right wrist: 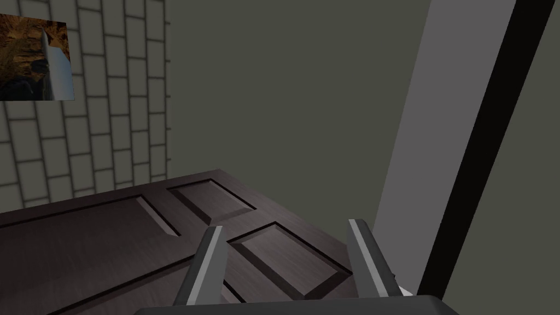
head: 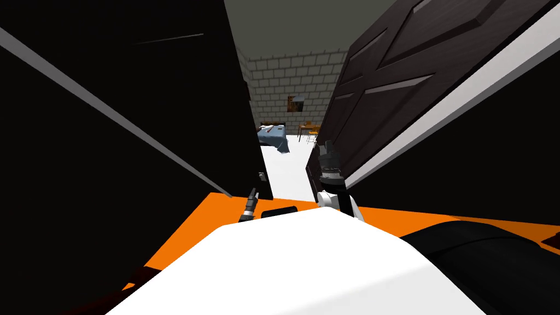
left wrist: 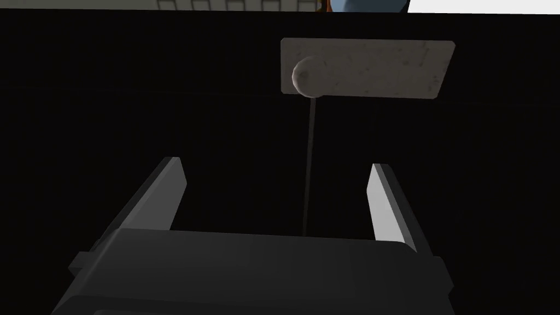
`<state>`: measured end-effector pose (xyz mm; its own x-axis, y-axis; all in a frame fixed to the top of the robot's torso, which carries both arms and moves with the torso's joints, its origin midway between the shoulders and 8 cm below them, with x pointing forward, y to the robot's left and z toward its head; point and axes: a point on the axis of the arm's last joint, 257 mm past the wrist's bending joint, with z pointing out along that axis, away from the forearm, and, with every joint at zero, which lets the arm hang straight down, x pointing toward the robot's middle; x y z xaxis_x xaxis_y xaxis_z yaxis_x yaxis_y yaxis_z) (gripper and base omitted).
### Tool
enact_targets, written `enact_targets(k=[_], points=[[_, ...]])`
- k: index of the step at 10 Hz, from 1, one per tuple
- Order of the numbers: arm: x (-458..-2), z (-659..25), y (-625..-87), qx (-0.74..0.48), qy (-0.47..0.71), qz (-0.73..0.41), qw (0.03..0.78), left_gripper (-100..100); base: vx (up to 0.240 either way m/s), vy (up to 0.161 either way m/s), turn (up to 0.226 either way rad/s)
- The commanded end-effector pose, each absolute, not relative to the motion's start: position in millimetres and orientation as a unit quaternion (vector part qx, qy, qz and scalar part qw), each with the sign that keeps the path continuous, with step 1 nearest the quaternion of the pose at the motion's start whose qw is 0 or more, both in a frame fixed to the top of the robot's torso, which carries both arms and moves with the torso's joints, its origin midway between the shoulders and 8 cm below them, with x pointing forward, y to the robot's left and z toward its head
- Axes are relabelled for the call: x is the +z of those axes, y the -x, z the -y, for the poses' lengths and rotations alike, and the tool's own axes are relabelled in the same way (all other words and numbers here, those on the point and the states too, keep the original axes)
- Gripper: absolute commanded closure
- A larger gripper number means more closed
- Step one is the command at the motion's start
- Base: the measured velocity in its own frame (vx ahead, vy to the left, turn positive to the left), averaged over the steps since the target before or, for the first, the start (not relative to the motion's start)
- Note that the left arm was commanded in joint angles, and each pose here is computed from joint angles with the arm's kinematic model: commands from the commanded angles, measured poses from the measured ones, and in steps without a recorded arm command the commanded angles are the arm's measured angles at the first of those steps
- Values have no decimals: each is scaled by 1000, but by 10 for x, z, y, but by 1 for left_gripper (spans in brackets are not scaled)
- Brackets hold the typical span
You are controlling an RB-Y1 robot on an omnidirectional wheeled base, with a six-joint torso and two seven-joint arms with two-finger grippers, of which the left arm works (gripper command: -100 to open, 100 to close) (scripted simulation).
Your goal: Push the door open
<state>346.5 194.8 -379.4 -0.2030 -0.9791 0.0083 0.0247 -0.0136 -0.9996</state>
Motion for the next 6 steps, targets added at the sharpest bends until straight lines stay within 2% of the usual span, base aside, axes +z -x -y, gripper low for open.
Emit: enact_targets(k=[1, 3, 4, 6], points=[[-3901, -1955, -3416, -551, 445, -548, 445, -100, 117, 79, -89], [-3871, -1965, -3494, -551, 446, -545, 448, -100, 74, 26, -24], [-3874, -1964, -3511, -551, 446, -544, 448, -100, 174, -4, -38], [-3891, -1958, -3590, -549, 449, -543, 450, -100, 176, -57, -33]])
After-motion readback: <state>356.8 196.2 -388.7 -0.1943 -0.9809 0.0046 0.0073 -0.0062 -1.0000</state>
